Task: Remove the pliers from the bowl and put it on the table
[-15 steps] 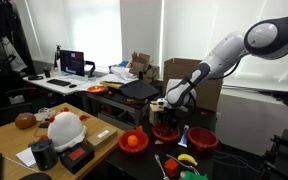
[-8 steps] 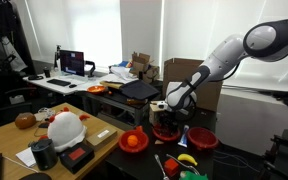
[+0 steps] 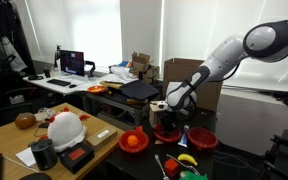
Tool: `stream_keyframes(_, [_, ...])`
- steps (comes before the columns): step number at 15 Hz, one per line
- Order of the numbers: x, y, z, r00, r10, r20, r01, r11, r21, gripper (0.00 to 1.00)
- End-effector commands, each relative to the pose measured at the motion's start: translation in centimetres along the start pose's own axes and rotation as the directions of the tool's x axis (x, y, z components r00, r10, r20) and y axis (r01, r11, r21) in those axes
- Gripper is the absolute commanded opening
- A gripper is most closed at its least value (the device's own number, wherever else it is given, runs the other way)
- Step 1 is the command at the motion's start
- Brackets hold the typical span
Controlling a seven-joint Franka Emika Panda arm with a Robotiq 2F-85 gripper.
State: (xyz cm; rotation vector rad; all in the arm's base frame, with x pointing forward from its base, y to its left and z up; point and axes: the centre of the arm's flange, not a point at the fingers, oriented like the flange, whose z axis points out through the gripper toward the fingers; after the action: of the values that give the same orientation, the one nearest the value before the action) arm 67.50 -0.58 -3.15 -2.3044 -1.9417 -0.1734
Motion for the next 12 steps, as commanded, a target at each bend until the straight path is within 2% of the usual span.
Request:
stream_keyframes(1, [0.0,0.3,-0.5,1.000,0.019,-0.010,-0.019,1.000,-0.008,0.01])
stream_keyframes(3, [0.1,0.4,-0.6,1.000,0.027,-0.007,-0.027,1.000,-0.009,0.05])
stream_keyframes(12, [1.6,0.8,-3.6,0.998,0.054,0.038,-0.052,0.998,-0.045,0.05])
